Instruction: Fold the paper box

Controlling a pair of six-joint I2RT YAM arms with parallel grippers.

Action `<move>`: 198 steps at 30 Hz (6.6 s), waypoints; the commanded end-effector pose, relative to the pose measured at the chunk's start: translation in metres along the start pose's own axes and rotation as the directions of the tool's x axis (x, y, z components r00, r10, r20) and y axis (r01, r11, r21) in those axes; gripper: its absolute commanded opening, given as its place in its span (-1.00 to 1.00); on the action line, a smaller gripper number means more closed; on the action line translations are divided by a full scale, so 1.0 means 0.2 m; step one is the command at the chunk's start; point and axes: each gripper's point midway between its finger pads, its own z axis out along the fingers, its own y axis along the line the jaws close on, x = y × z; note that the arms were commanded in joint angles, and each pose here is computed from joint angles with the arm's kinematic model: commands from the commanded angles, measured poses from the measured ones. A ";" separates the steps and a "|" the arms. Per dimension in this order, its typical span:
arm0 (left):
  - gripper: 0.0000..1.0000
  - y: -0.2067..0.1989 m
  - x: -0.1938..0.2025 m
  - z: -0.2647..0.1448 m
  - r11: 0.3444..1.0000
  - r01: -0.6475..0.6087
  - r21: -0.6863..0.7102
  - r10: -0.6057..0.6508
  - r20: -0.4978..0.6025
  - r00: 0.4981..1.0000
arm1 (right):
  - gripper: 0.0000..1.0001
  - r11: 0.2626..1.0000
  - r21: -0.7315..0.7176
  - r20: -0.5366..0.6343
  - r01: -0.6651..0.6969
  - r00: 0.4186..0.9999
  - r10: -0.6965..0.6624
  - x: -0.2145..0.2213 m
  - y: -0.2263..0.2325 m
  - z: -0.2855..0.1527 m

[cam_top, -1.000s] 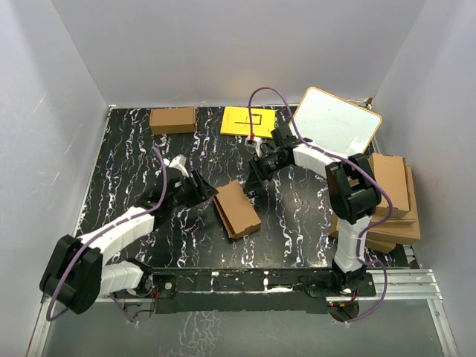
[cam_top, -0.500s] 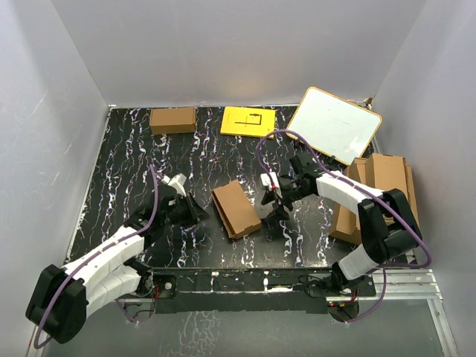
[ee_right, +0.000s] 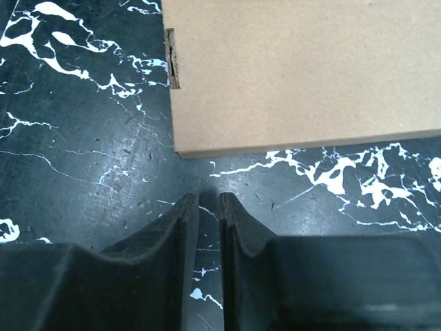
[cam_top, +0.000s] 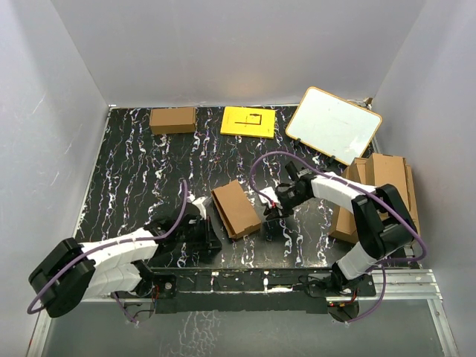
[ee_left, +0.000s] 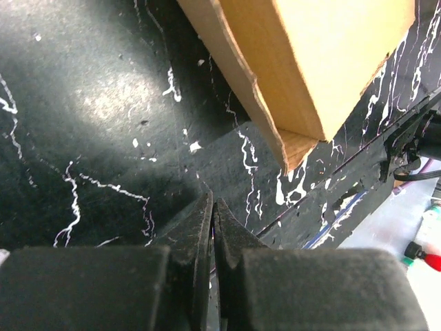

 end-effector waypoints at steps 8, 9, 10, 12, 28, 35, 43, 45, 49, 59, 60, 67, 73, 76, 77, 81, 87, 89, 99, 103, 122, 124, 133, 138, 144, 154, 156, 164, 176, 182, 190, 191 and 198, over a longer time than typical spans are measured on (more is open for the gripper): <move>-1.00 -0.10 -0.06 0.10 0.990 -0.129 0.052 0.125 0.074 0.989 | -0.70 0.994 -0.057 -0.009 0.096 0.995 -0.096 -0.04 0.03 0.11; -1.00 -0.10 -0.07 0.10 0.990 -0.129 0.053 0.125 0.076 0.989 | -0.73 0.993 -0.062 -0.008 0.097 0.995 -0.098 -0.04 0.04 0.11; -1.00 -0.11 -0.07 0.11 0.990 -0.130 0.057 0.126 0.079 0.989 | -0.75 0.993 -0.064 -0.006 0.102 0.995 -0.103 -0.05 0.04 0.11; -1.00 -0.14 -0.08 0.11 0.989 -0.130 0.069 0.124 0.093 0.988 | -0.80 0.991 -0.074 0.002 0.112 0.994 -0.112 -0.07 0.06 0.13; -1.00 -0.28 -0.17 0.14 0.996 -0.067 0.054 0.064 0.060 0.996 | -0.85 0.986 -0.116 0.037 0.120 0.992 -0.117 -0.13 0.11 0.18; -1.00 -0.17 -0.18 0.15 0.989 0.050 -0.141 -0.044 0.040 0.998 | -0.84 0.989 -0.112 0.044 0.097 0.995 -0.093 -0.16 0.10 0.19; -1.00 -0.15 -0.23 0.16 0.954 0.084 -0.289 -0.076 0.041 0.996 | -0.84 0.989 -0.125 0.034 0.078 0.997 -0.074 -0.16 0.11 0.22; -1.00 -0.17 -0.25 0.16 0.955 0.077 -0.287 -0.066 0.045 0.997 | -0.84 0.990 -0.121 0.034 0.072 0.997 -0.068 -0.17 0.10 0.22; -1.00 -0.19 -0.25 0.19 0.956 0.054 -0.289 -0.050 0.021 0.999 | -0.84 0.993 -0.107 0.034 0.043 0.999 -0.039 -0.18 0.08 0.22; -0.85 -0.05 -0.17 0.06 0.937 -0.022 -0.348 0.022 -0.003 1.000 | -0.82 0.999 -0.033 -0.033 0.006 0.999 -0.007 -0.12 -0.01 0.15; -0.81 -0.05 -0.17 0.03 0.939 -0.025 -0.343 0.028 0.005 1.000 | -0.82 0.999 -0.032 -0.033 0.004 0.999 -0.005 -0.12 -0.01 0.14; -0.80 0.01 -0.14 -0.04 0.928 -0.012 -0.372 0.022 0.022 1.000 | -0.82 0.999 -0.044 -0.018 -0.006 1.000 0.005 -0.12 0.01 0.16; -1.00 -0.05 -0.17 0.00 0.947 0.031 -0.318 -0.015 0.052 0.999 | -0.83 0.999 -0.046 -0.008 -0.020 1.000 0.019 -0.12 0.01 0.16; -1.00 -0.10 -0.21 0.03 0.950 0.034 -0.309 -0.017 0.056 0.998 | -0.84 0.999 -0.047 -0.007 -0.025 1.000 0.025 -0.13 0.01 0.17; -1.00 -0.12 -0.22 0.04 0.953 0.034 -0.301 -0.018 0.057 0.998 | -0.84 0.999 -0.047 -0.007 -0.026 1.000 0.026 -0.14 0.01 0.18; -1.00 -0.21 -0.26 0.09 0.968 0.035 -0.249 -0.022 0.056 0.998 | -0.85 0.998 -0.057 -0.008 -0.024 1.000 0.024 -0.16 0.02 0.21; -1.00 -0.30 -0.29 0.17 0.980 0.035 -0.196 -0.029 0.036 0.999 | -0.85 0.998 -0.067 0.007 -0.021 1.000 0.021 -0.21 0.04 0.24; -1.00 -0.32 -0.29 0.18 0.982 0.034 -0.188 -0.029 0.032 0.999 | -0.85 0.998 -0.065 0.008 -0.022 1.000 0.022 -0.22 0.03 0.24; -1.00 -0.31 -0.29 0.18 0.981 0.062 -0.181 -0.055 0.047 0.997 | -0.84 0.997 -0.075 0.047 -0.033 0.998 0.037 -0.27 0.04 0.24; -1.00 -0.22 -0.25 0.11 0.970 0.062 -0.235 -0.052 0.052 0.997 | -0.83 0.998 -0.039 -0.006 -0.040 0.999 0.039 -0.21 -0.01 0.19; -1.00 -0.20 -0.26 0.02 0.982 0.100 -0.161 -0.085 0.099 0.991 | -0.84 0.999 -0.022 0.026 -0.041 0.999 0.041 -0.22 -0.01 0.14; -1.00 -0.23 -0.27 0.03 0.986 0.097 -0.139 -0.086 0.089 0.992 | -0.85 0.998 -0.033 0.035 -0.046 0.998 0.047 -0.24 0.00 0.15; -1.00 -0.33 -0.30 0.06 0.992 0.103 -0.073 -0.096 0.084 0.992 | -0.84 0.997 -0.059 0.037 -0.041 0.998 0.043 -0.33 0.03 0.22; -1.00 -0.32 -0.29 0.09 0.991 0.113 -0.073 -0.108 0.070 0.992 | -0.84 0.996 -0.065 0.063 -0.054 0.996 0.059 -0.37 0.03 0.22; -1.00 -0.29 -0.28 0.10 0.987 0.115 -0.110 -0.109 0.062 0.992 | -0.84 0.996 -0.065 0.049 -0.063 0.997 0.066 -0.36 0.03 0.21; -0.97 -0.02 -0.27 -0.06 0.969 0.111 -0.222 -0.083 0.131 0.988 | -0.76 0.989 0.120 0.003 -0.089 0.996 0.090 -0.21 -0.16 -0.07; -0.96 0.01 -0.31 -0.09 0.969 0.106 -0.221 -0.073 0.152 0.986 | -0.71 0.982 0.164 0.006 -0.098 0.995 0.098 -0.19 -0.19 -0.11; -0.94 0.16 -0.55 -0.13 0.962 0.067 -0.266 -0.015 0.195 0.981 | -0.44 0.973 0.227 -0.041 -0.044 0.998 0.055 -0.17 -0.39 -0.14; -0.99 0.26 -0.86 0.02 0.961 0.056 -0.271 0.002 0.212 0.977 | -0.59 0.992 0.121 -0.127 0.027 0.992 -0.011 -0.04 -0.72 0.06; -1.00 0.25 -0.91 0.12 0.971 0.054 -0.235 -0.011 0.181 0.983 | -0.62 0.994 0.100 -0.135 0.050 0.990 -0.036 -0.05 -0.80 0.15; -1.00 0.15 -0.99 0.21 0.989 0.042 -0.145 -0.020 0.150 0.988 | -0.65 0.995 0.034 -0.138 0.097 0.986 -0.091 -0.15 -0.79 0.32; -1.00 0.14 -0.99 0.21 0.990 0.042 -0.131 -0.022 0.149 0.989 | -0.65 0.994 0.026 -0.133 0.102 0.986 -0.098 -0.16 -0.78 0.35; -1.00 0.07 -0.97 0.24 0.995 0.029 -0.093 -0.018 0.122 0.992 | -0.65 0.993 0.022 -0.105 0.117 0.988 -0.114 -0.25 -0.78 0.39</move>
